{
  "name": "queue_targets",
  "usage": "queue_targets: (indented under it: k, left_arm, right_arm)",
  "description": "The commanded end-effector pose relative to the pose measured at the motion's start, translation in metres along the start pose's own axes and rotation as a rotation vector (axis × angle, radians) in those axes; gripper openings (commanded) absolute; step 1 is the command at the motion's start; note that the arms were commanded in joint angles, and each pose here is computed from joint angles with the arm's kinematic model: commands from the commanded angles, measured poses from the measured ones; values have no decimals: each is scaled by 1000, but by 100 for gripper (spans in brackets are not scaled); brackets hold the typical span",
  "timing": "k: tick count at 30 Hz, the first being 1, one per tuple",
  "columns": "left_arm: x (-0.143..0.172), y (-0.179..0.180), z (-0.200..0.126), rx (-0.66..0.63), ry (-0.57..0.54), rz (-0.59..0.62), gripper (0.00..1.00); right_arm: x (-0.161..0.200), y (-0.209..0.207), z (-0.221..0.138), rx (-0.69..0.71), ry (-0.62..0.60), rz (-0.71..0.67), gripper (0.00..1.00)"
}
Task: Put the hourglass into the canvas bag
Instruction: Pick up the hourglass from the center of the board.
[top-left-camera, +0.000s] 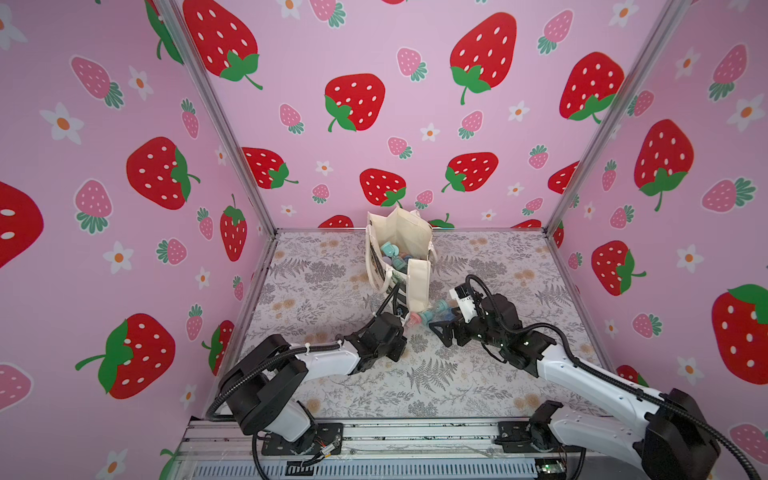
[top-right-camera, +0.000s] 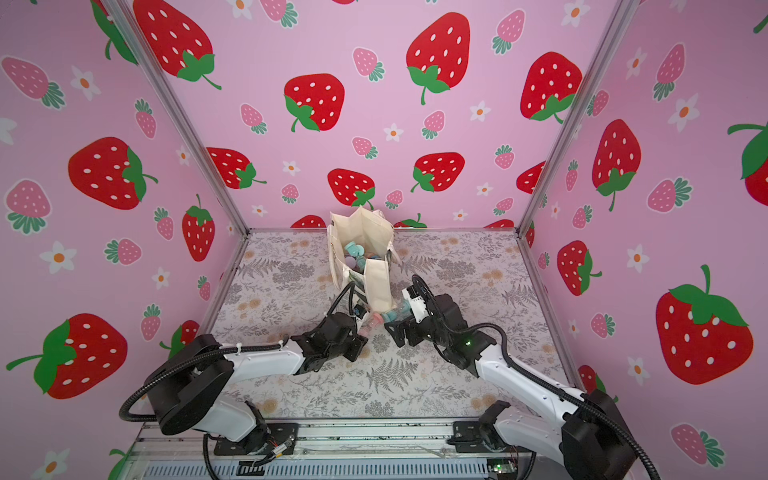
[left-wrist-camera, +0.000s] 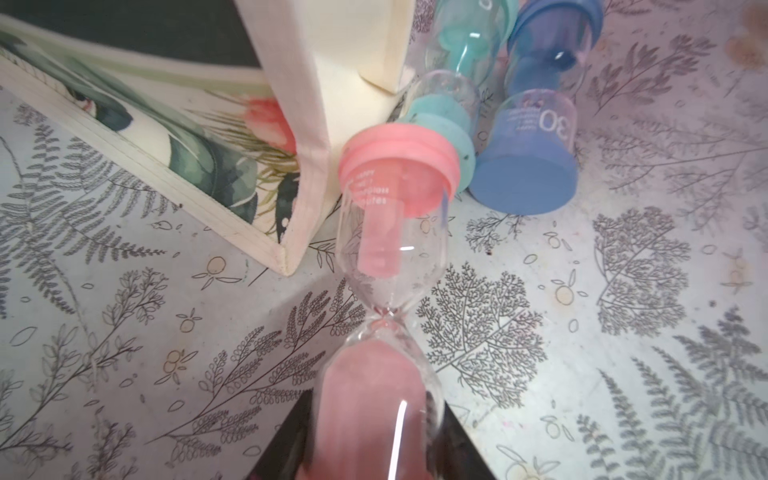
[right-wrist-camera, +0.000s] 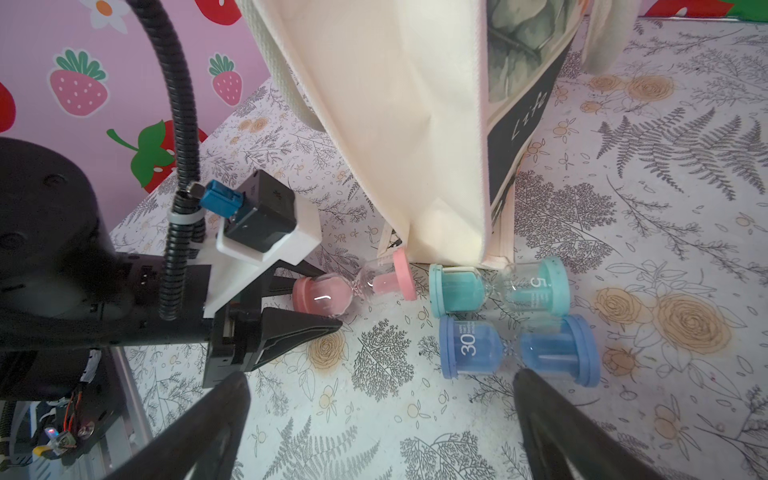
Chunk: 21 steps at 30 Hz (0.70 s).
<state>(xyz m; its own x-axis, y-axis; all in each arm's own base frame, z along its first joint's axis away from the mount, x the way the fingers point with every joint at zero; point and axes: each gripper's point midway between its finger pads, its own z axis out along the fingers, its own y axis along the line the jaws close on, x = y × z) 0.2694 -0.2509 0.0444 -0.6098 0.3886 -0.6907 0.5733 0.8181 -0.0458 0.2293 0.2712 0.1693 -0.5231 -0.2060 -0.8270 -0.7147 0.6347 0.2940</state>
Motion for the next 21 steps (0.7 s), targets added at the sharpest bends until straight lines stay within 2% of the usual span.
queue_targets:
  k: [1, 12, 21]
  left_arm:
    - [-3, -5, -12, 31, -16, -15, 42]
    - [-19, -15, -64, 108, -62, -66, 42]
    - [-64, -23, -132, 167, -130, -64, 41]
  right_arm:
    - [-10, 6, -7, -12, -36, -16, 99]
    - [-37, 8, -20, 14, -79, -15, 99]
    - [-61, 9, -35, 56, -102, -3, 99]
